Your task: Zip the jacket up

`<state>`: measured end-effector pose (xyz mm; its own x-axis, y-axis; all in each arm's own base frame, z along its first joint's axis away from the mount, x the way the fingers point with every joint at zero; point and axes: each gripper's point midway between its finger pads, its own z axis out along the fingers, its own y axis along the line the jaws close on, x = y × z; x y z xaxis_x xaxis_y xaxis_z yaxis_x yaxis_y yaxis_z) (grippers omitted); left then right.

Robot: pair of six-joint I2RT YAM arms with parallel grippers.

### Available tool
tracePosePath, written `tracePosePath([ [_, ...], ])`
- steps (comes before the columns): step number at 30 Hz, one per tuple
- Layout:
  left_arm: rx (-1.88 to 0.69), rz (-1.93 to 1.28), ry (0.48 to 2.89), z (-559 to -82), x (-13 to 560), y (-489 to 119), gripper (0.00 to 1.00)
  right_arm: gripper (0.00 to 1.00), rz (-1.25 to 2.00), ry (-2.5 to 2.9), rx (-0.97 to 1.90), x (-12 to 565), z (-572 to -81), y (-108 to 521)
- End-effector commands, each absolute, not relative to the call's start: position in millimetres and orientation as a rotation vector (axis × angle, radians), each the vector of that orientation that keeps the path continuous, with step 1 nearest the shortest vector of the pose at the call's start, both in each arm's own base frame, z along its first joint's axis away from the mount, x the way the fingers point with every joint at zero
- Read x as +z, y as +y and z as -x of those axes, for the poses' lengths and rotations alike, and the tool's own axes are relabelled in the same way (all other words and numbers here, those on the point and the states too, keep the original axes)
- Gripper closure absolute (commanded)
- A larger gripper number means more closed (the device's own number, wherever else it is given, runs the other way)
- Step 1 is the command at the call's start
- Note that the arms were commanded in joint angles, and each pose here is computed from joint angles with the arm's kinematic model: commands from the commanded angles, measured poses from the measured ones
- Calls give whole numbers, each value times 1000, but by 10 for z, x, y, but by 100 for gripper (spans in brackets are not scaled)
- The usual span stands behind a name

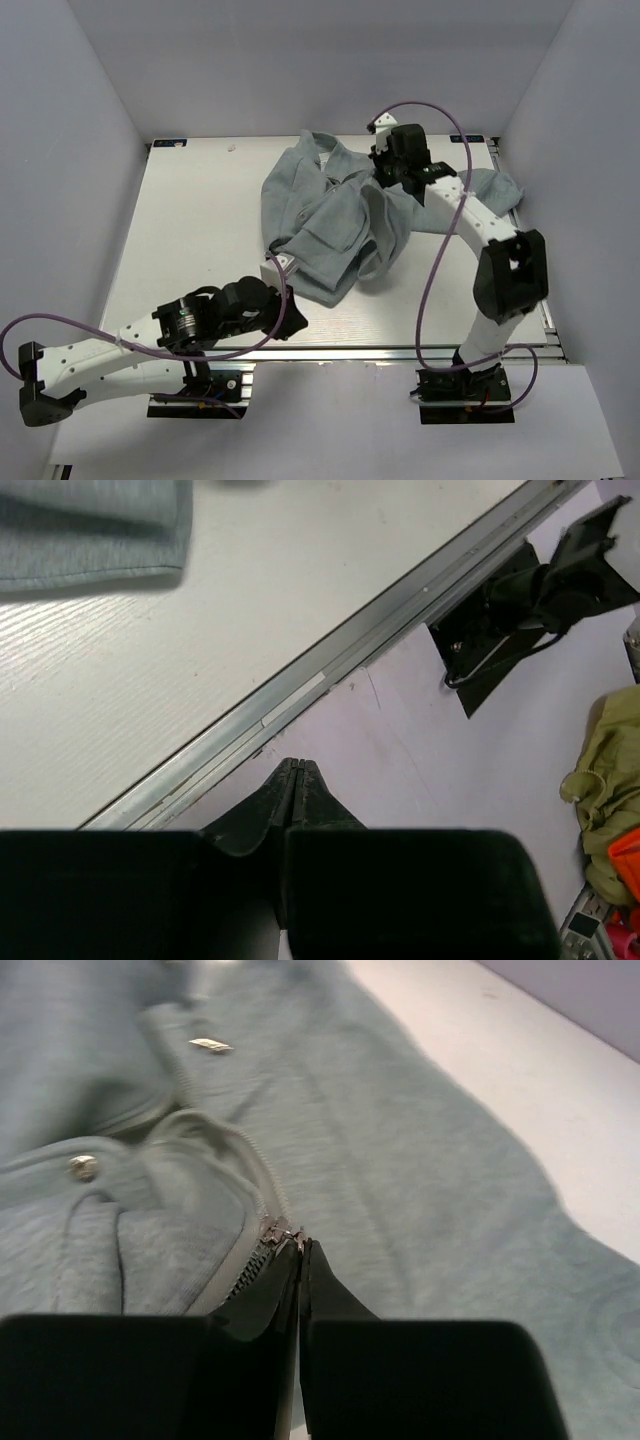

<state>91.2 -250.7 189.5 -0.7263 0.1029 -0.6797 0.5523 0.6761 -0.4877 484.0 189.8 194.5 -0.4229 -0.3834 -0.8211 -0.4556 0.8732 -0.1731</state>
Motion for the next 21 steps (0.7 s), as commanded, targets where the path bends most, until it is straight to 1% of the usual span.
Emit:
tracePosePath([
  [1, -905, -409, 2288, -999, 1827, -2547, 100, 100, 689, 1872, 348, 2525, -4428, 2258],
  [2, -896, -389, 2287, -1036, 1827, -2573, 100, 100, 729, 1862, 438, 2526, -4270, 2348],
  [3, -882, -363, 2266, -1099, 1850, -2588, 100, 100, 740, 1887, 487, 2392, -4114, 2366],
  [4, -867, -338, 2260, -1141, 1846, -2584, 82, 100, 743, 1853, 536, 2532, -3944, 2386],
  [5, -857, -305, 2253, -1181, 1843, -2584, 66, 100, 762, 1857, 639, 2513, -3759, 2469],
  [6, -830, -254, 2223, -1275, 1854, -2571, 54, 100, 777, 1861, 702, 2456, -3546, 2478],
  [8, -783, -172, 2226, -1358, 1772, -2514, 38, 100, 844, 1868, 833, 2360, -3187, 2606],
  [9, -749, -139, 2234, -1386, 1731, -2460, 30, 100, 858, 1883, 856, 2278, -3063, 2630],
  [10, -704, -84, 2214, -1468, 1738, -2396, 25, 100, 886, 1929, 877, 2092, -2837, 2660],
  [11, -687, -28, 2212, -1506, 1739, -2359, 10, 100, 880, 1974, 854, 1964, -2778, 2634],
  [12, -653, 2, 2216, -1533, 1713, -2303, 2, 100, 883, 2013, 843, 1852, -2700, 2613],
  [13, -624, 51, 2202, -1604, 1723, -2245, 2, 100, 898, 2083, 837, 1624, -2563, 2586],
  [18, -595, 185, 2197, -1857, 1707, -2181, 2, 100, 874, 2250, 805, 1116, -2315, 2506],
  [20, -578, 249, 2243, -2062, 1598, -2105, 2, 100, 876, 2264, 796, 1018, -2254, 2511],
  [21, -548, 303, 2240, -2285, 1543, -2010, 2, 100, 874, 2257, 794, 1022, -2245, 2519],
])
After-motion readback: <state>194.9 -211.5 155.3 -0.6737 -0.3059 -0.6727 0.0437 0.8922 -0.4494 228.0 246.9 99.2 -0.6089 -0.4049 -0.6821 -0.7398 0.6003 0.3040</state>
